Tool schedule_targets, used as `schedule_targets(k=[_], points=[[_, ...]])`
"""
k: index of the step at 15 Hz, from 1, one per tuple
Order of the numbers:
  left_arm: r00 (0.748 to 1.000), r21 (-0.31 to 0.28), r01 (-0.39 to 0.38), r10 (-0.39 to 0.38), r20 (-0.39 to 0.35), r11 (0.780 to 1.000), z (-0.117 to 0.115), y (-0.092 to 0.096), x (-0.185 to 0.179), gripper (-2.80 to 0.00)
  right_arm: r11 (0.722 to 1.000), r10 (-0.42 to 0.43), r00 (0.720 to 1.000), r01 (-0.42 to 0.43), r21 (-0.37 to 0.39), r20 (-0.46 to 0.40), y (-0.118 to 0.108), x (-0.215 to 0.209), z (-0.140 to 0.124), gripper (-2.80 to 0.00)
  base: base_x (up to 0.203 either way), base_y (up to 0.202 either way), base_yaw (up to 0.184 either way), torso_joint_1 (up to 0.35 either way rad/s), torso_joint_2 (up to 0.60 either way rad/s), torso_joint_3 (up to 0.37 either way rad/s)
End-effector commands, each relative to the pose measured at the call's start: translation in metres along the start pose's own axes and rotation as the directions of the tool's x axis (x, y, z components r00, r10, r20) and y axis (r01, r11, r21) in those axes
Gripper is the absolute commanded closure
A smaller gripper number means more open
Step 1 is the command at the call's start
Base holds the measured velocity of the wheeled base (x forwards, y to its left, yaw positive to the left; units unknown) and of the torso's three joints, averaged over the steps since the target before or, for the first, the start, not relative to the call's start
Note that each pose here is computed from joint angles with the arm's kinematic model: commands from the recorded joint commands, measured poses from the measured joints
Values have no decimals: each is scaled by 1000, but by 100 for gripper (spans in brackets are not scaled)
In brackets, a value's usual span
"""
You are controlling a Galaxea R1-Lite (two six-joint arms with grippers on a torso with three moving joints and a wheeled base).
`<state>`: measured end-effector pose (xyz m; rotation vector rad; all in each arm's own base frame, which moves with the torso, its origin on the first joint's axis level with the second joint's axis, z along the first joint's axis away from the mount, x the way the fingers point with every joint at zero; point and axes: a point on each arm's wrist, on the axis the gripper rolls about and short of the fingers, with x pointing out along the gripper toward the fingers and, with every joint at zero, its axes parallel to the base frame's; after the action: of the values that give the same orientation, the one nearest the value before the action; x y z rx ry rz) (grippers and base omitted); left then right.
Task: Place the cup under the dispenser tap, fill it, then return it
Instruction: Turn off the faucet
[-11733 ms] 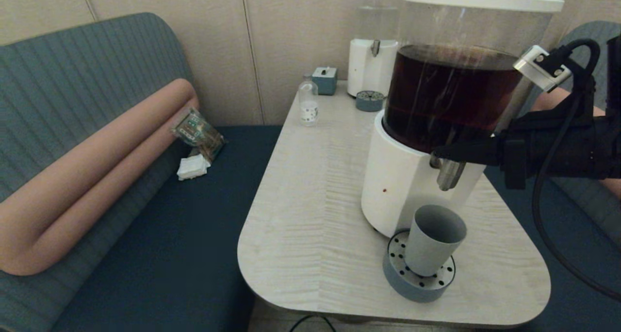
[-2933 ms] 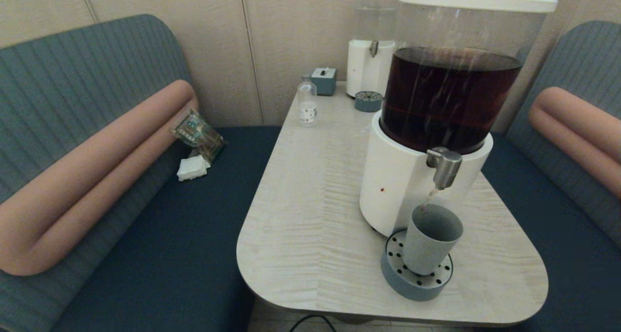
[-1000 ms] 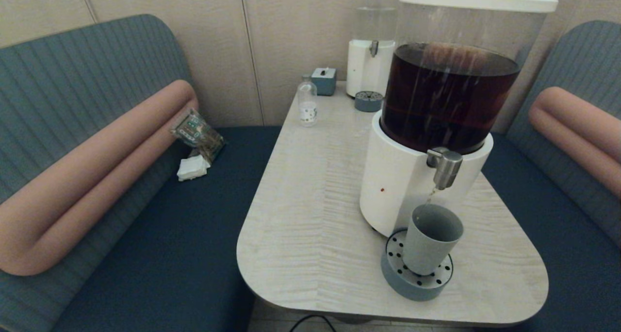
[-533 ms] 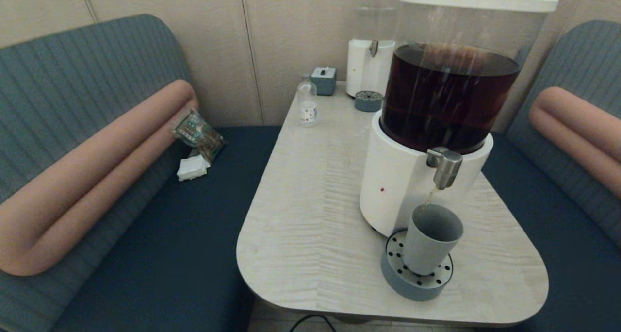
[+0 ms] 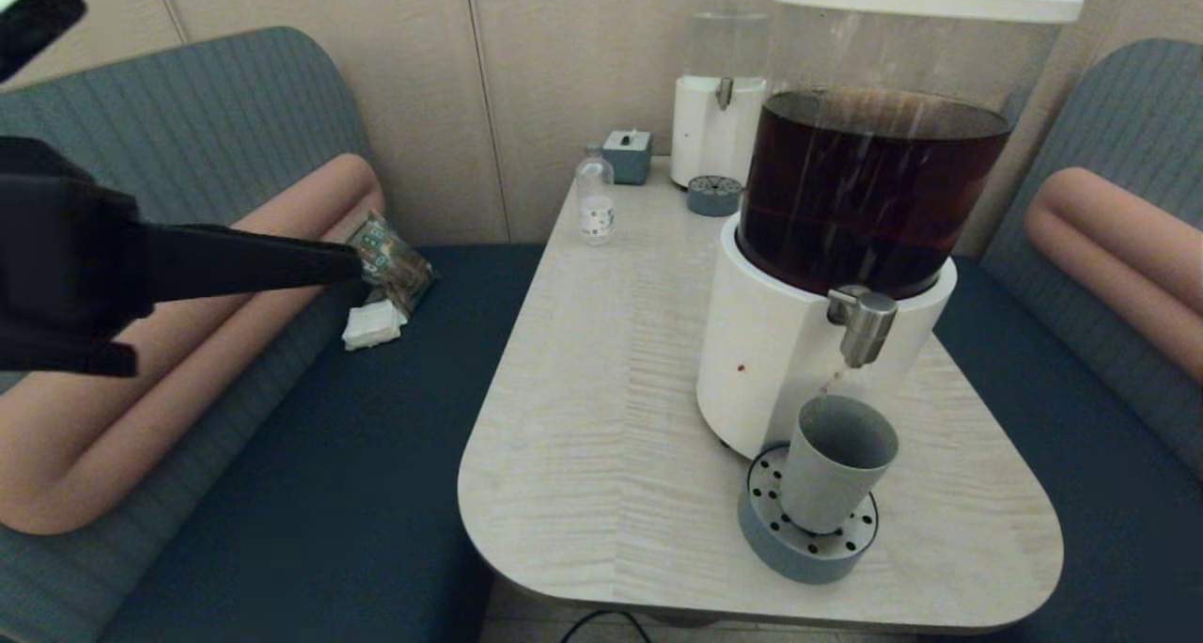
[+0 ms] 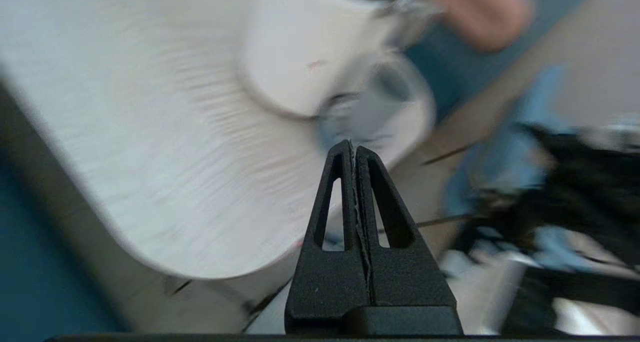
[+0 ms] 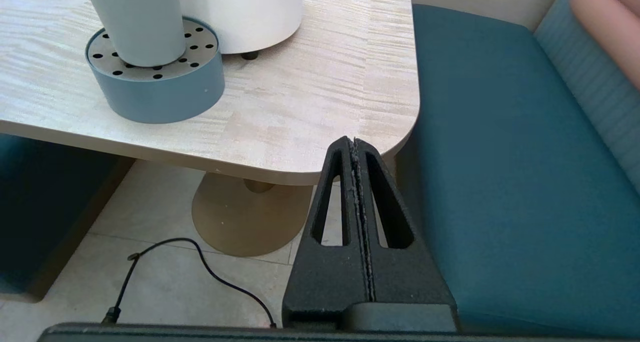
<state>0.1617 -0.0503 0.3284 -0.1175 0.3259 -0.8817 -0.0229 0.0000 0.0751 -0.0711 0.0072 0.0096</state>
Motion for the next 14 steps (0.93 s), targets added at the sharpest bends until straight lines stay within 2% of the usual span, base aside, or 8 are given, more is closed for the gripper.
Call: schedule_targets(k=[1,2,4,6,7,10,14], points=[[996,-4,-28,27,-84,1000,-2,9,39,0,1000,1,1000,-1,-1,1,0,0,0,0,0,0,0,0,0,0],[994,39,-24,28,-103,999,-1,8,51,0,1000,0,1000,0,-1,1,0,0,0,0,0,0,0,0,0,0],[990,217,32,-1,-139,976,4,7,74,0,1000,0,1000,0,-1,2,0,0,0,0,0,0,0,0,0,0],[980,311,65,-2,-198,948,12,3,89,0,1000,1,1000,-1,-1,2,0,0,0,0,0,0,0,0,0,0],[973,331,85,-7,-230,940,13,1,96,0,1000,1,1000,-1,-1,2,0,0,0,0,0,0,0,0,0,0],[983,380,92,-23,-183,921,26,-3,105,0,1000,1,1000,-1,-1,1,0,0,0,0,0,0,0,0,0,0],[983,390,113,-46,-176,914,26,-8,109,0,1000,1,1000,-1,-1,1,0,0,0,0,0,0,0,0,0,0]])
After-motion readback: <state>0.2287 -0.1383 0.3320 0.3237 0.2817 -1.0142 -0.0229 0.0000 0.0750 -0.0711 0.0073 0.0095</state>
